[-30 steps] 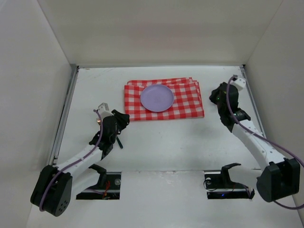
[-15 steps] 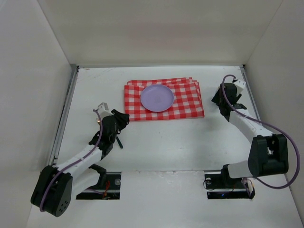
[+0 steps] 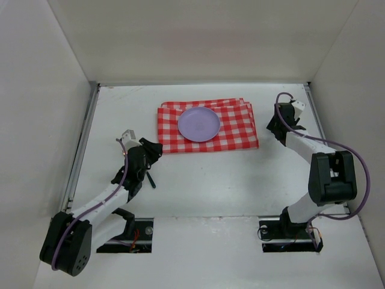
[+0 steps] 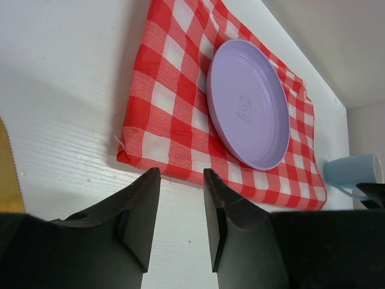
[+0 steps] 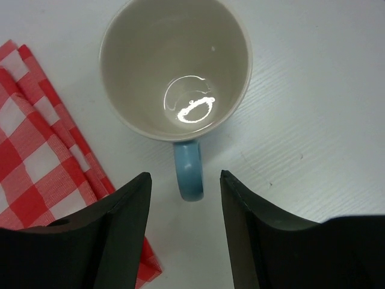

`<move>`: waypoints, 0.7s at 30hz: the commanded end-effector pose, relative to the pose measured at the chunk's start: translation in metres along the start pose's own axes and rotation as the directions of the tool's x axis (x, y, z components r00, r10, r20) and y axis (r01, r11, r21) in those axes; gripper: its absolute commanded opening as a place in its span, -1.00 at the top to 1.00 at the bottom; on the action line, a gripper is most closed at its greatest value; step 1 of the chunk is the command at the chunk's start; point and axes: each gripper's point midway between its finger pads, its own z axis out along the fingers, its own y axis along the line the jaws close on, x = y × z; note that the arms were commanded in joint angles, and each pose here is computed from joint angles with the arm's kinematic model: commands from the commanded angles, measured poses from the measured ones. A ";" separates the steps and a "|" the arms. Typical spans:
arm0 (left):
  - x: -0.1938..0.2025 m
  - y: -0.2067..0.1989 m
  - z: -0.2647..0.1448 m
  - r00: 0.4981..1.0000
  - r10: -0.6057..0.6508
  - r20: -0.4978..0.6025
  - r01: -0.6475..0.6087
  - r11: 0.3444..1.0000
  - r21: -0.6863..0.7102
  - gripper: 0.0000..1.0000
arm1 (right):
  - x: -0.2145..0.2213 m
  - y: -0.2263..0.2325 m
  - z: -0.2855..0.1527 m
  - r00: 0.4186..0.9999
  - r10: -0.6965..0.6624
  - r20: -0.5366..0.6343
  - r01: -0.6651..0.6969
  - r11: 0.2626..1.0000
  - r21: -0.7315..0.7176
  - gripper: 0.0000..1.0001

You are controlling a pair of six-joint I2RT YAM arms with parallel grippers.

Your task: Set the dinner table for one person

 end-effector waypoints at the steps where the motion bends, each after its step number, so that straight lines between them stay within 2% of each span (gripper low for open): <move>1: -0.006 -0.006 0.000 0.999 -0.021 0.024 0.021 0.999 0.031 0.35 | -0.025 0.003 0.003 0.996 0.059 0.069 -0.058 0.998 -0.012 -0.10; 9: -0.003 -0.005 0.002 1.000 -0.015 0.020 0.014 1.000 0.023 0.34 | -0.030 -0.003 0.022 0.995 0.065 0.070 -0.066 0.998 0.017 0.04; 16: -0.004 -0.005 0.002 1.000 -0.012 0.023 0.011 1.000 0.025 0.34 | -0.041 -0.006 0.024 0.991 0.042 0.128 -0.048 0.998 0.037 0.39; 21: -0.003 -0.007 0.002 1.000 -0.019 0.017 0.018 0.999 0.032 0.34 | -0.046 -0.012 0.023 0.987 0.011 0.158 -0.024 0.996 0.082 0.75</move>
